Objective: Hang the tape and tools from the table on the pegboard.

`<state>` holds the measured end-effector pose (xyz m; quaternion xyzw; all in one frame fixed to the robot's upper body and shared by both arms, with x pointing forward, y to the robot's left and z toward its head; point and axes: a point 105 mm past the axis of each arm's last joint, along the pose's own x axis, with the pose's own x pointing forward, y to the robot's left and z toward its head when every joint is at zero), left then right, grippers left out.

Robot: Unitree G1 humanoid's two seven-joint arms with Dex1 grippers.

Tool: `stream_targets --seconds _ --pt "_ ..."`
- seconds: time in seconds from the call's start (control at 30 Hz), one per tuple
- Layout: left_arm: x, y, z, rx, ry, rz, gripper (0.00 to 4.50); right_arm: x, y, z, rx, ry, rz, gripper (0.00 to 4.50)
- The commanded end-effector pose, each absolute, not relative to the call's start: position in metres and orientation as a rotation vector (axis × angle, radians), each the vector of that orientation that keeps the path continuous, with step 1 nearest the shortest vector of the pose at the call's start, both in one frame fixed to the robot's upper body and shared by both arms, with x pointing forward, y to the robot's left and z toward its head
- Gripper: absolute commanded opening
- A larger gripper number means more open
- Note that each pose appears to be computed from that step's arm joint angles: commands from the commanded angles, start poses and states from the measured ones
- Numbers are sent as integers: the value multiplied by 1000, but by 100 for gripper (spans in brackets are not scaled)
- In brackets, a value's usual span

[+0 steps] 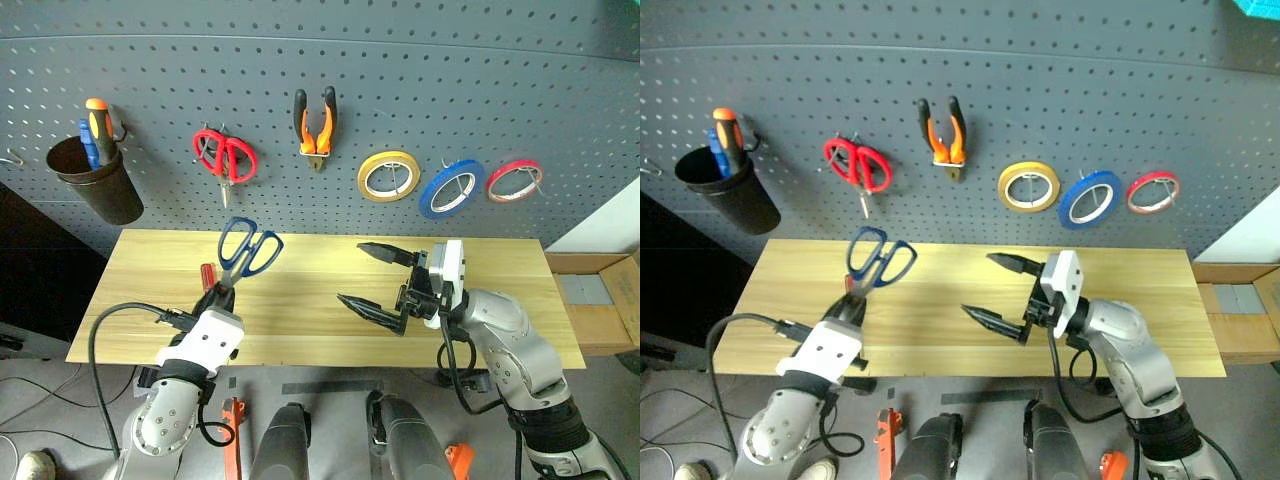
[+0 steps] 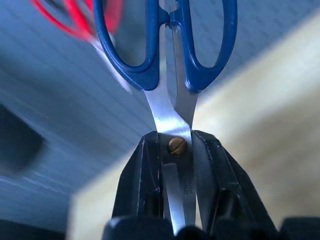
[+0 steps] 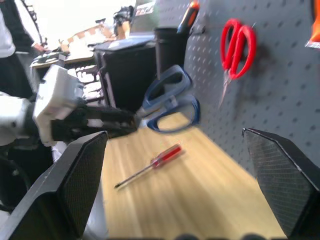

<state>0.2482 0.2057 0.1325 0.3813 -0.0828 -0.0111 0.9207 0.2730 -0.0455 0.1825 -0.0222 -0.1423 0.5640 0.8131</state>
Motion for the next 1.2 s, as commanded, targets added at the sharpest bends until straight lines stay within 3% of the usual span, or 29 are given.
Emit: stream_targets --seconds 0.03,0.23,0.57,1.07,1.2 --pt "250 210 176 807 -358 88 52 277 -42 216 -25 -432 1180 450" --pt "276 225 180 702 -345 166 52 283 -34 232 -36 -489 1177 450" --pt "312 209 166 483 -247 23 52 286 -36 236 -67 -488 1149 450" --pt "327 223 157 267 -136 69 52 289 -41 234 -81 -474 1119 450" --pt "328 221 157 251 -128 58 175 288 -41 230 -88 -465 1123 450"
